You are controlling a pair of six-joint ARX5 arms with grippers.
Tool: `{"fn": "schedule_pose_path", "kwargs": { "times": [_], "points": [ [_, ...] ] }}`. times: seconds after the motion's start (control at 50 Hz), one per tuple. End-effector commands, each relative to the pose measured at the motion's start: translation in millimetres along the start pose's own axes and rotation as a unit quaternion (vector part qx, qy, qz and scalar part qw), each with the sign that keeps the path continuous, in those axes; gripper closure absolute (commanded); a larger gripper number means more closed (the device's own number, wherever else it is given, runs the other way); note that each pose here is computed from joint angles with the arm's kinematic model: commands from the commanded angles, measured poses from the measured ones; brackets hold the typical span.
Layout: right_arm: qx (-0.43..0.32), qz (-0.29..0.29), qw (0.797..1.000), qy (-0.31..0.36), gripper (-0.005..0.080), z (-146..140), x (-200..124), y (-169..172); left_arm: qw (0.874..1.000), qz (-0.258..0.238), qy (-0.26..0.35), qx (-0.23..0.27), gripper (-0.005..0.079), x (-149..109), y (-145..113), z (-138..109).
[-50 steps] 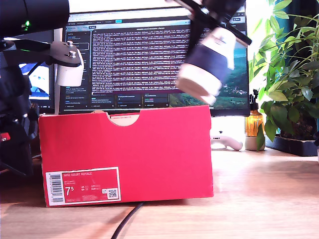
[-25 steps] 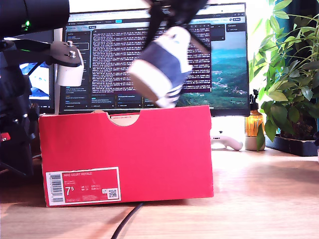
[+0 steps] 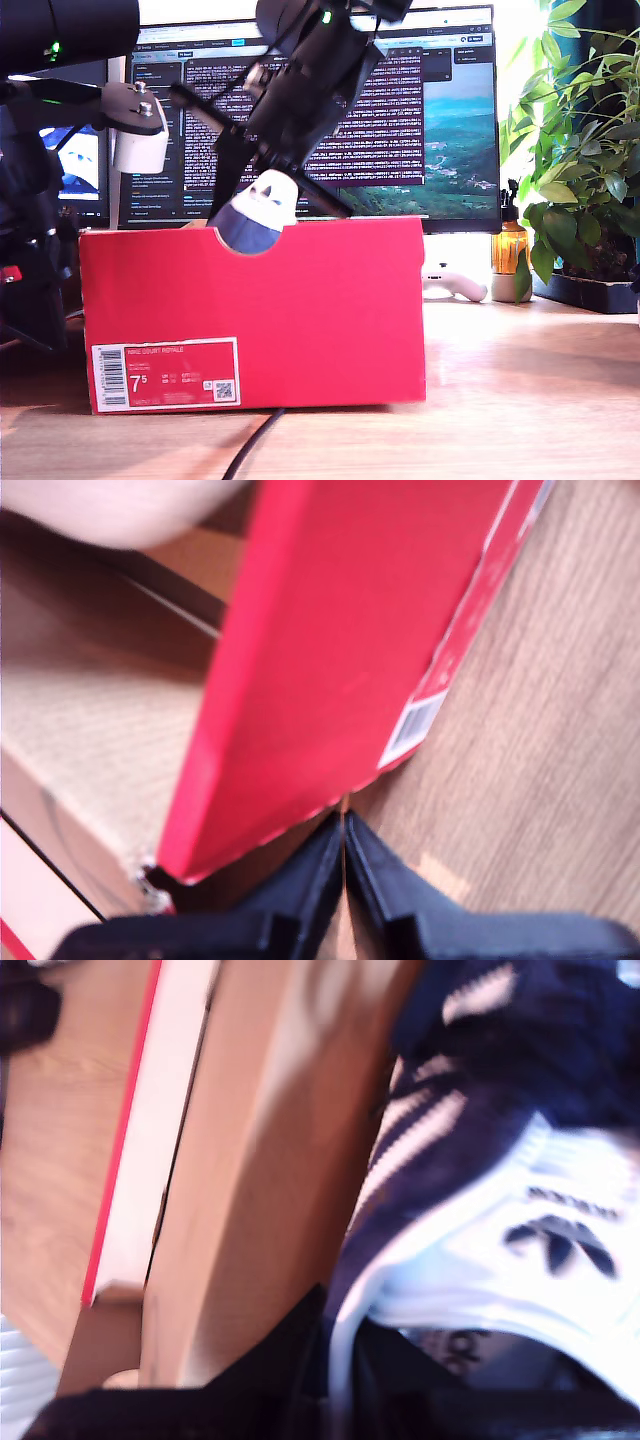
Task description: Pack the blue shoes by picking the first shoe and placing it inside the red shoebox, left side, then picking and rotating the second shoe and placing it in the shoebox
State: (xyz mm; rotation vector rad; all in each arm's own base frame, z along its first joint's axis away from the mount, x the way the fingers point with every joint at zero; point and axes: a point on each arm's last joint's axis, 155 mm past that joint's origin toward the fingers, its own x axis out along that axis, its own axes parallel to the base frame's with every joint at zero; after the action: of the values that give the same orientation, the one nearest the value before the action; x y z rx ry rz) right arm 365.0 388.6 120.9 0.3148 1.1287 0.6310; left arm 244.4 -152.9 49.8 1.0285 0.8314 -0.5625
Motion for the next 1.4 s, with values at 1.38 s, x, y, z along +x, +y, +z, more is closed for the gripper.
{"fn": "schedule_pose_path", "kwargs": {
  "times": [1.38],
  "points": [
    [-0.01,-0.011,0.999,-0.049,0.046,54,-65,22,1.0,-0.018,-0.007,-0.017,0.0759,2,-7,5]
  ]
}}
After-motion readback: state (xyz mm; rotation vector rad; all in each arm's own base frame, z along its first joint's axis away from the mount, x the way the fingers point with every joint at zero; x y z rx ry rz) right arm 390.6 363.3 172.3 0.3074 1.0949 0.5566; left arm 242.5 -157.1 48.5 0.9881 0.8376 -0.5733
